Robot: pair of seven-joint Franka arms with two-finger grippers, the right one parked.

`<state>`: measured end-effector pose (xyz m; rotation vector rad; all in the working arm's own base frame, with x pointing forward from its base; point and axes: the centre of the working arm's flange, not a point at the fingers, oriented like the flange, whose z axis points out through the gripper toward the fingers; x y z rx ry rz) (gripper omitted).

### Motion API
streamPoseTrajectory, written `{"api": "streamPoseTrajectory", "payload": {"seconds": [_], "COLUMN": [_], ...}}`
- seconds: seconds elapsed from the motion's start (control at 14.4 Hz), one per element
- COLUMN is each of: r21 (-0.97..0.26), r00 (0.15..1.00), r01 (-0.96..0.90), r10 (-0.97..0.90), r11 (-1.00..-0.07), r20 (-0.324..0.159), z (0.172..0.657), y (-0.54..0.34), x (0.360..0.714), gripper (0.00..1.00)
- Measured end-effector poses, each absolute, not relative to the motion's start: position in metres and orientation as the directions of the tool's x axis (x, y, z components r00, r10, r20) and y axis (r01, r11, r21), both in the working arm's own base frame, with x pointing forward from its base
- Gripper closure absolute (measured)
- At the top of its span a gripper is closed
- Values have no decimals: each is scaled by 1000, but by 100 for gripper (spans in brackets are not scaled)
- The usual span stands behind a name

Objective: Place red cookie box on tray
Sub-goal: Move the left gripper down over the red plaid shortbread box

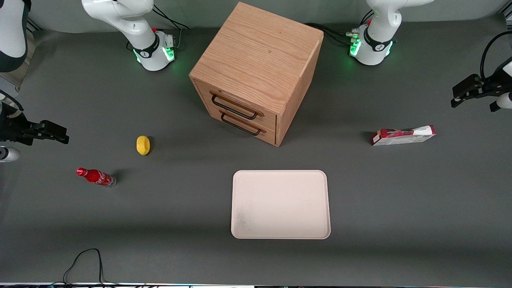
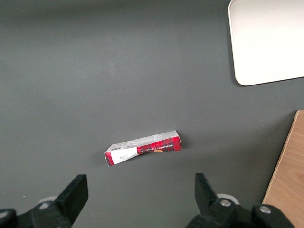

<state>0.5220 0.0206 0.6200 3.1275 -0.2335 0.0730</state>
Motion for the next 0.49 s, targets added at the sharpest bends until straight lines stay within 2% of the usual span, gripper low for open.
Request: {"api": "streamPoseTrajectory", "payload": {"seconds": [0.35, 0.49], "r21": [-20, -73], "r00": [989, 988], "r01": [-147, -152], "r10": [-147, -151], "r11": [-989, -986], "r20": [26, -16], "z": [619, 609], "y": [24, 30], "x": [521, 522], "gripper": [0, 0]}}
